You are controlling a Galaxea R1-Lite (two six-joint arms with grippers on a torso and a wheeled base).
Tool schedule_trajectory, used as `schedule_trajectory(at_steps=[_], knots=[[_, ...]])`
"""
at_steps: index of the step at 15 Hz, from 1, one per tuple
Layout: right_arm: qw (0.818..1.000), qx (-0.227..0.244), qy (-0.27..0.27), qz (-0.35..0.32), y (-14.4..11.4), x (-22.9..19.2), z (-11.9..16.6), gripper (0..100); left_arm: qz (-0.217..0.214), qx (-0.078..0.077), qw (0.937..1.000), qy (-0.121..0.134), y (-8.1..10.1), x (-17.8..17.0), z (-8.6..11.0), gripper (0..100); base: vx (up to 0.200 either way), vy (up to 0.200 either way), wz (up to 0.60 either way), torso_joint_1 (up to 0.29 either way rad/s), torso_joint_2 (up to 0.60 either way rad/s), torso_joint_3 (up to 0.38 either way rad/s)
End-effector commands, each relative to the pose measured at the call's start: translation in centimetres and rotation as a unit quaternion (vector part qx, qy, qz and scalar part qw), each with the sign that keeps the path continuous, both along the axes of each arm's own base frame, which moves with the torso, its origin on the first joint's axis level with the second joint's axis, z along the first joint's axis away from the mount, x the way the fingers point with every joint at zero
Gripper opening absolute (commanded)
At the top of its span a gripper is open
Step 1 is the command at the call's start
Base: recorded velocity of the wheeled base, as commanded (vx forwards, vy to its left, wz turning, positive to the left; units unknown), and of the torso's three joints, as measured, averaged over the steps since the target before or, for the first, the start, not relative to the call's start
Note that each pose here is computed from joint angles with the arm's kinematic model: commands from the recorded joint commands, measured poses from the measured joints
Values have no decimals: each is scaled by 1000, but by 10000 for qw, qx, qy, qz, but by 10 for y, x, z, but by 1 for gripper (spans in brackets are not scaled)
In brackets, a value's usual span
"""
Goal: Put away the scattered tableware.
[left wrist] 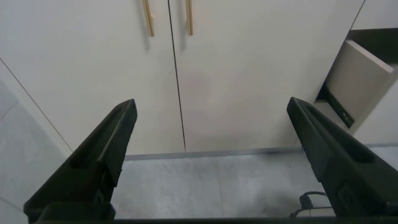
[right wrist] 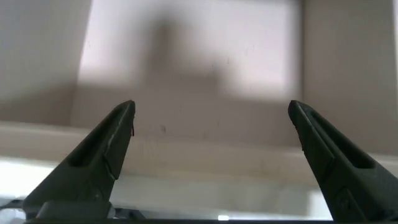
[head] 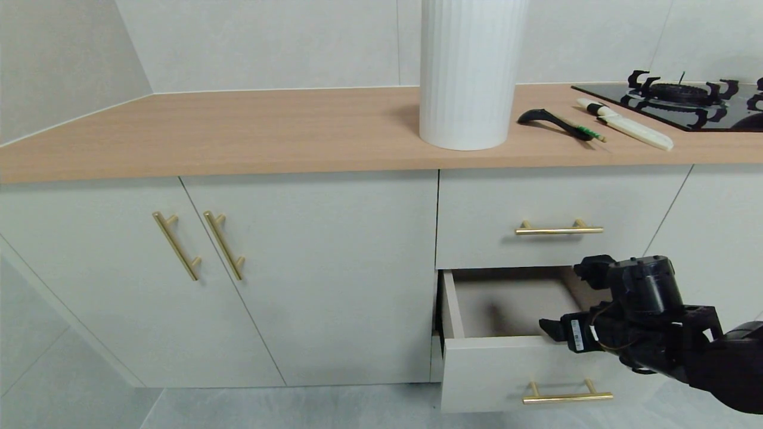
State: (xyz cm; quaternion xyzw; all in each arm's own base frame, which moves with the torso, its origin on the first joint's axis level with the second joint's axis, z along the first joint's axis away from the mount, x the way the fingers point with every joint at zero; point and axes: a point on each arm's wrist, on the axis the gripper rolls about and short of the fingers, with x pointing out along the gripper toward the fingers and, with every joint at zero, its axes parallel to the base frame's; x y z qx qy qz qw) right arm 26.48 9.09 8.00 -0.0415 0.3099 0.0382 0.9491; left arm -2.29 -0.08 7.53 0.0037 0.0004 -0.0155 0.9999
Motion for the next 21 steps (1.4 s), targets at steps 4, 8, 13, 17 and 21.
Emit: schedule_trajectory(at_steps=[4,8,13,17,21], knots=[[9997,-35,236,51,-1,-7,14,100,2,1,10000,3,0,0,0,100,0,0,0,0,0,0],[9977,-107,644,205,1,-14,15,100,2,1,10000,3,0,0,0,100,0,0,0,0,0,0],[9893,-203,1383,423,1,-26,19,100,2,1,10000,3,0,0,0,100,0,0,0,0,0,0],[9788,-241,1945,593,0,-35,25,100,2,1,10000,3,0,0,0,100,0,0,0,0,0,0],[9649,-455,2476,754,3,-48,23,100,2,1,10000,3,0,0,0,100,0,0,0,0,0,0]])
